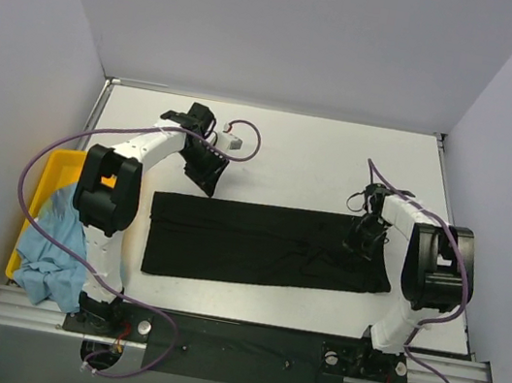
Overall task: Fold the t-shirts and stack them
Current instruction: Fold the other side of the tshirt into a rectangle
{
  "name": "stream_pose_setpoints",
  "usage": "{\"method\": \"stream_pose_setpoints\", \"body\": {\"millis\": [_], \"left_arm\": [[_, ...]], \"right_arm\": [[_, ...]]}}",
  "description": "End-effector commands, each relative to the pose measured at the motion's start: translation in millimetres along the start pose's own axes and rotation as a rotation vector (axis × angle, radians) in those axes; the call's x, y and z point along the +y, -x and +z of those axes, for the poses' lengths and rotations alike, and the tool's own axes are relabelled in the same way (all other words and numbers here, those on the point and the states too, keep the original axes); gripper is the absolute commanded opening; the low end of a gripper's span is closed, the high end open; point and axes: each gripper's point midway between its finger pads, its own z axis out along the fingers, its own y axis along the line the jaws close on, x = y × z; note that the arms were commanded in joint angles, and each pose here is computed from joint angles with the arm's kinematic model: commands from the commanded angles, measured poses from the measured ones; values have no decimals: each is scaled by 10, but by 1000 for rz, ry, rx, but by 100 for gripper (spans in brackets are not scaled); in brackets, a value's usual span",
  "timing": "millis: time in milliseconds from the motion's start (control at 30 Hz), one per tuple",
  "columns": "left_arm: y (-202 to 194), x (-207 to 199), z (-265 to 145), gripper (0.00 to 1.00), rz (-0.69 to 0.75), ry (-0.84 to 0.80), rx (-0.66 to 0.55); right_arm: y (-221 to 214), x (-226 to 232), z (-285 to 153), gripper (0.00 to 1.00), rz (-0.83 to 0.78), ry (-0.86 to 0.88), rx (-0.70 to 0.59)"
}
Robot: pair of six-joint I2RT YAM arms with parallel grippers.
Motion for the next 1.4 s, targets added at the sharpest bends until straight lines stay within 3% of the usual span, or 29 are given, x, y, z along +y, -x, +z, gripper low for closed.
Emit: {"method": "stream_pose_setpoints", "body": {"millis": [0, 233, 400, 533, 667, 833, 1133, 1267, 1367], "left_arm": [[87, -21, -205, 47, 35, 26, -49], [103, -44, -264, 47, 49, 23, -53], [97, -67, -281, 47, 57, 15, -56], [108, -59, -285, 47, 59, 19, -60], [92, -29, -325, 47, 60, 32, -65], [30, 29, -301, 47, 53, 50, -51], [42, 36, -338, 47, 60, 57, -55], [49, 41, -326, 47, 55, 56, -54], [65, 44, -339, 47, 56, 59, -57]], "right_arm": [[108, -17, -106, 0, -5, -12, -67], [215, 96, -760, 0, -25, 44, -203], [182, 132, -841, 0, 8, 88, -218], [315, -77, -623, 0, 88, 45, -181], [169, -384, -168, 0, 178, 4, -53], [179, -547, 47, 0, 216, -10, -18], [564, -486, -835, 0, 108, -56, -245], [595, -61, -1078, 0, -40, -45, -343], [512, 395, -990, 0, -150, 25, -322]]}}
